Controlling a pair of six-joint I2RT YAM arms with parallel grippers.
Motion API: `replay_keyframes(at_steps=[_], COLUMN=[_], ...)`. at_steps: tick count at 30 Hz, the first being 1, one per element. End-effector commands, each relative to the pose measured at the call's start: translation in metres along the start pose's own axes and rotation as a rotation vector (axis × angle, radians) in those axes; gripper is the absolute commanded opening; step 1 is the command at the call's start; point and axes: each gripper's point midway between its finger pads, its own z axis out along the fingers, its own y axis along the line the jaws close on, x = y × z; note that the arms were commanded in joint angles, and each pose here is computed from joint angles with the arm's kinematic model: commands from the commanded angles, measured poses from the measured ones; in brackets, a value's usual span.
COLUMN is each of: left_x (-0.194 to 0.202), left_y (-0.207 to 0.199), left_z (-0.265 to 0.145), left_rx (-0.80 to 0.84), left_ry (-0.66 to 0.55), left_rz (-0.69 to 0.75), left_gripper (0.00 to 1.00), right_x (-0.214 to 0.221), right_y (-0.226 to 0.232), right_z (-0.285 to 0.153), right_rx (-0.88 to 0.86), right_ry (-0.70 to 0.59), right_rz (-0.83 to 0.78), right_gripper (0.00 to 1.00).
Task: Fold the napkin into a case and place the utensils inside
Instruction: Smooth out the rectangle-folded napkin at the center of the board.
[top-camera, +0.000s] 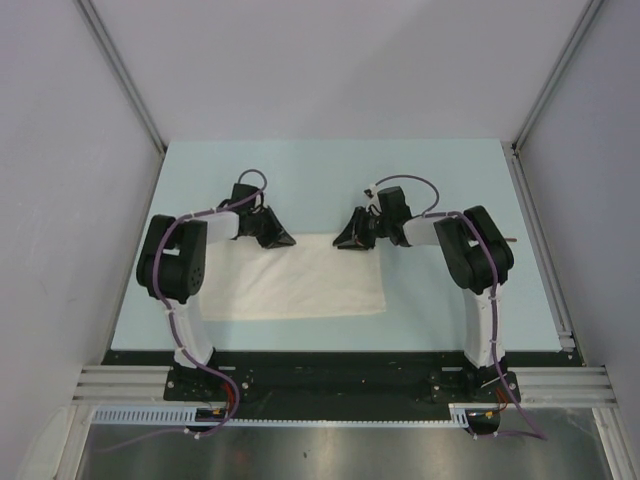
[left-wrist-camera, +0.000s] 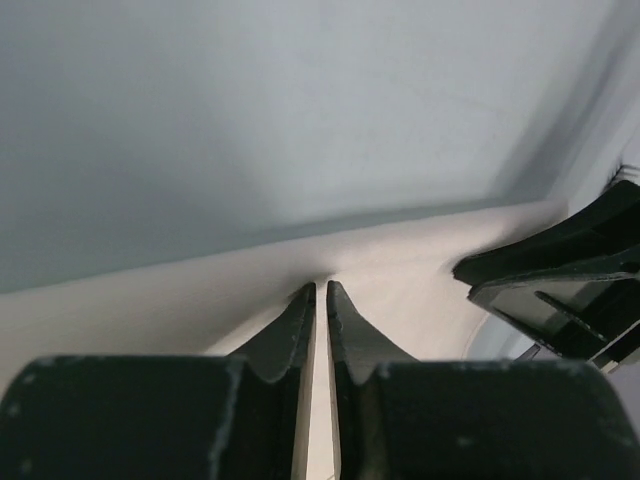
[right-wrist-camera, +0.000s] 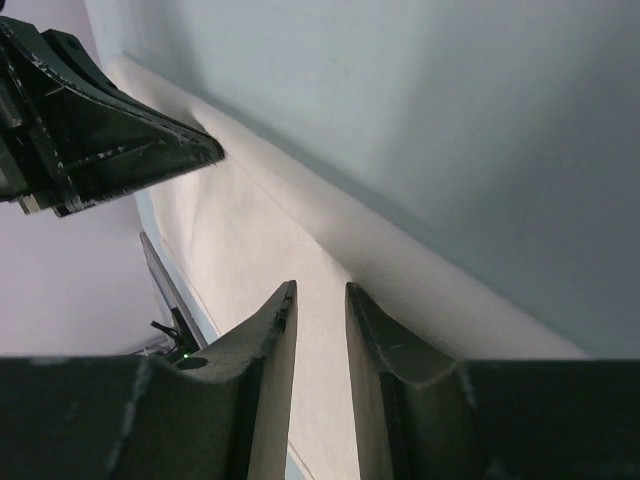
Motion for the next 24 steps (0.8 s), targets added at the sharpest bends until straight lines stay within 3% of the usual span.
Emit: replay_keyframes(at_steps=[1, 7, 10, 17, 21, 24], left_x=[-0.033, -0.05, -0.064, -0.106, -0.144, -0.153], left_y=[0.028, 0.066, 0.104, 0.163, 0.17, 0.151], left_z=[-0.015, -0.03, -0.051, -0.102, -0.133, -0.149], left_rx=[-0.064, -0.119, -0.179, -0.372, -0.482, -0.447], left_ry=[-0.076, -0.03, -0.065, -0.205, -0.292, -0.371], left_rz=[-0.058, -0.109, -0.189, -0.2, -0.148, -0.12], left_gripper=[0.13, 0.15, 0.16, 0.18, 0.18, 0.19], right_x=[-0.016, -0.023, -0.027, -0.036, -0.04, -0.045], right_y=[-0.019, -0.04, -0.036, -0.024, -0.018, -0.003], right_z=[-0.009, -0.018, -0.02, -0.02, -0.02, -0.02], right_rx=[-0.018, -0.002, 0.004, -0.003, 0.036, 0.063], right_ry=[-0.041, -0.058, -0.063, -0.071, -0.066, -0.075], right_rz=[0.022, 0.073, 0.062, 0.039, -0.005, -0.063], right_gripper=[0.3, 0.3, 0.3, 0.3, 0.3, 0.3])
